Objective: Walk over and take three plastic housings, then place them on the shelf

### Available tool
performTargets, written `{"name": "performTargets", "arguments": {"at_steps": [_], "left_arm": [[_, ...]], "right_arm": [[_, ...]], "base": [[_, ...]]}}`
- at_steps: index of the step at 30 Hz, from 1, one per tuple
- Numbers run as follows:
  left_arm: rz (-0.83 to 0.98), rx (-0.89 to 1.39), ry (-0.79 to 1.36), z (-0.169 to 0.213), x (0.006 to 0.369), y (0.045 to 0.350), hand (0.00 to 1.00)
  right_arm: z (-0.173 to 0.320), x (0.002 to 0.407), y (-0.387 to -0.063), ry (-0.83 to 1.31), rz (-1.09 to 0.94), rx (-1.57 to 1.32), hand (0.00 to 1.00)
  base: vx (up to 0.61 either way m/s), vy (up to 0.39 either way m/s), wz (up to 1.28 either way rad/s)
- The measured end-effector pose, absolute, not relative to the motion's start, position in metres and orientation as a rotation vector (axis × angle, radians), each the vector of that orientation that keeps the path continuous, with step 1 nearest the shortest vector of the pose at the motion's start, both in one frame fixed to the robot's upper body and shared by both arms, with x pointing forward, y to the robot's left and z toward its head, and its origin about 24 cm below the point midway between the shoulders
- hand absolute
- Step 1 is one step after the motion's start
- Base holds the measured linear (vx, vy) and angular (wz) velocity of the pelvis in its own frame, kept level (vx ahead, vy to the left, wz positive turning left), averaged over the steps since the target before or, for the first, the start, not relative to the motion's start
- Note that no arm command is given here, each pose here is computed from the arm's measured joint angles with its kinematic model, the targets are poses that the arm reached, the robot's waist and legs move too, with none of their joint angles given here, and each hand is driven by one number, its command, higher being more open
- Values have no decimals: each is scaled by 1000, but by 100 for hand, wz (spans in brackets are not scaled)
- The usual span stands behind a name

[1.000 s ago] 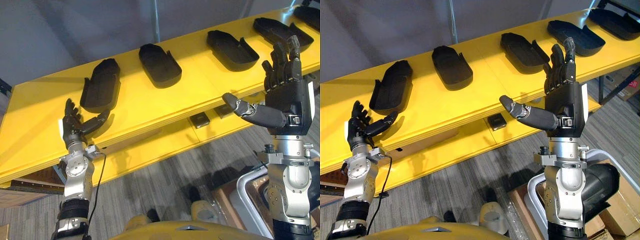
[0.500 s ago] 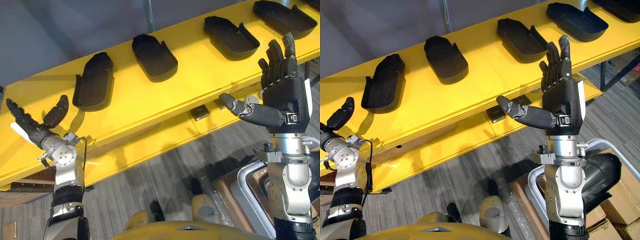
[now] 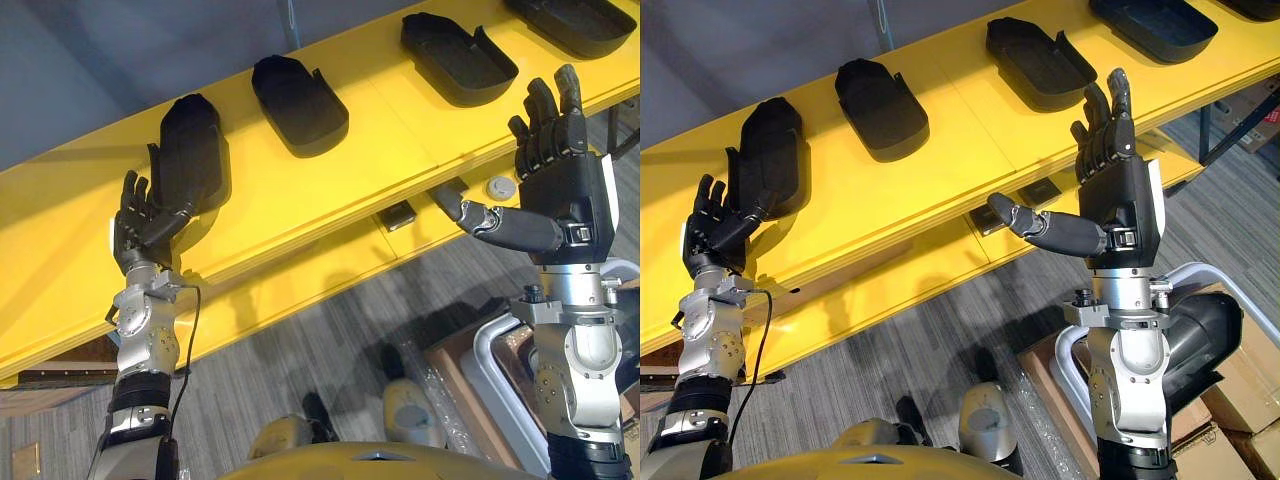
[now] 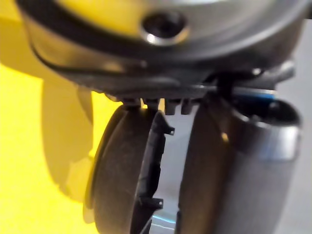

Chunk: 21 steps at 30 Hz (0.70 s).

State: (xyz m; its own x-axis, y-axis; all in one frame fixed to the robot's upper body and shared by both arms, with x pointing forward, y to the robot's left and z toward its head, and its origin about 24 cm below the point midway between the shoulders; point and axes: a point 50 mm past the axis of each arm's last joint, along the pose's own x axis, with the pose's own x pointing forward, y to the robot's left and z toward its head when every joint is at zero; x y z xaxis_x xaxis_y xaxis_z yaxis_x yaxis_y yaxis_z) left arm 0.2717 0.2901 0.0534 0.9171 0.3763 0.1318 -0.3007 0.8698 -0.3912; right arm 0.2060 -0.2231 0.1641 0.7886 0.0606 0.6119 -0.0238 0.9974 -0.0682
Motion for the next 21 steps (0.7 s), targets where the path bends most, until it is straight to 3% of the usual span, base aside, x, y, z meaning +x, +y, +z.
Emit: {"name": "performTargets", "arguments": {"at_steps": [16,21], "left_arm": [[328,-419,-210,50,270,288,100],[430,-305,-174,49,269,288,100]], "right_arm": [[163,207,-222,-649,55,-58,100],[159,210,-212,-619,157,-35,100]], "base": [[-6,-2,0],[-6,-5,3]]}}
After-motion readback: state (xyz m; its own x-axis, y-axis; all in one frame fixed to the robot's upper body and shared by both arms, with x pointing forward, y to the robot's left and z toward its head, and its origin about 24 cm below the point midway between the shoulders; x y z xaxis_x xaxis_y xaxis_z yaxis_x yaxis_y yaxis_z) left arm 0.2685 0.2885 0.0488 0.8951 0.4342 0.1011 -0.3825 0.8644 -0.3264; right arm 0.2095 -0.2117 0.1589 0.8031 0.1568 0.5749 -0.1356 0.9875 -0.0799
